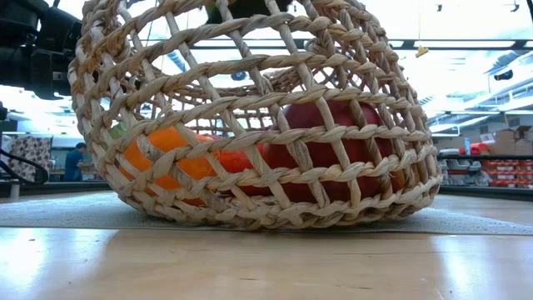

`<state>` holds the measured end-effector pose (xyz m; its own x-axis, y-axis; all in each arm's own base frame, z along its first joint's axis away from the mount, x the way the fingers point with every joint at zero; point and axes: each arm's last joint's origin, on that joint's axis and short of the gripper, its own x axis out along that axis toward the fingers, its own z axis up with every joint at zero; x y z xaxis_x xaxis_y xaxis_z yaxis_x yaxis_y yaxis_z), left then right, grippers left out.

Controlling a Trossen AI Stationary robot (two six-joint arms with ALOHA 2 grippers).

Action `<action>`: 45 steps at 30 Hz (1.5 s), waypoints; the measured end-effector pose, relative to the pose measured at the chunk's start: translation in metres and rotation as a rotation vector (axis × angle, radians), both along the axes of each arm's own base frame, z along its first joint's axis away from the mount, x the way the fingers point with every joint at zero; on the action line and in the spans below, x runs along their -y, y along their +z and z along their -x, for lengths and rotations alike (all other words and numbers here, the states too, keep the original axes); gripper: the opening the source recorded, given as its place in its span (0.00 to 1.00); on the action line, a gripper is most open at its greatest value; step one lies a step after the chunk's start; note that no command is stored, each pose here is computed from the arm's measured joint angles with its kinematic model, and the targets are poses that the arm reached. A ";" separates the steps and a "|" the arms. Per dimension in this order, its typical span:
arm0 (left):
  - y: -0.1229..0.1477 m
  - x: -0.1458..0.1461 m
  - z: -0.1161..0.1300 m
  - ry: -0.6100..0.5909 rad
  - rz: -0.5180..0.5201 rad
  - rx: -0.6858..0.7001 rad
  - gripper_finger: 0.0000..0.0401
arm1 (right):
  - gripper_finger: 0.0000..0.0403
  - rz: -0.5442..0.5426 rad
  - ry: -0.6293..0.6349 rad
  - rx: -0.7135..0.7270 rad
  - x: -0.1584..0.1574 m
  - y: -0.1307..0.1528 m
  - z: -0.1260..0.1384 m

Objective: Build produce basket
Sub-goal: Put the green apple into the brown basket

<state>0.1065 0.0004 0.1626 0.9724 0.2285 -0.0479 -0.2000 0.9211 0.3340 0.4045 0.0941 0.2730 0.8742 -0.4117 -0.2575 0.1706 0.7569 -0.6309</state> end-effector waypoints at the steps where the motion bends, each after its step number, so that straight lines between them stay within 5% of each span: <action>1: 0.000 0.000 0.000 0.000 0.000 0.000 0.08 | 0.92 -0.010 0.024 -0.016 0.000 -0.004 0.001; 14: 0.000 0.000 0.000 0.000 0.000 0.000 0.07 | 0.92 -0.181 0.194 -0.103 -0.019 -0.015 0.007; 23: 0.000 0.000 0.000 0.000 0.000 0.000 0.08 | 0.98 -0.435 0.141 -0.069 0.002 -0.017 0.002; 34: 0.000 0.000 0.000 0.000 0.000 0.000 0.08 | 0.99 -0.466 0.153 0.003 0.005 0.001 -0.004; 39: 0.000 0.000 0.000 0.000 0.000 0.000 0.08 | 0.99 -0.608 0.091 0.013 0.012 0.010 -0.006; 45: 0.000 0.000 0.000 0.000 0.000 0.000 0.09 | 0.98 -0.479 0.018 0.019 0.020 0.014 -0.007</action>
<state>0.1064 0.0004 0.1627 0.9723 0.2288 -0.0478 -0.2003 0.9210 0.3340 0.4110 0.0736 0.2867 0.8866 -0.2355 -0.3981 0.1631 0.9646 -0.2073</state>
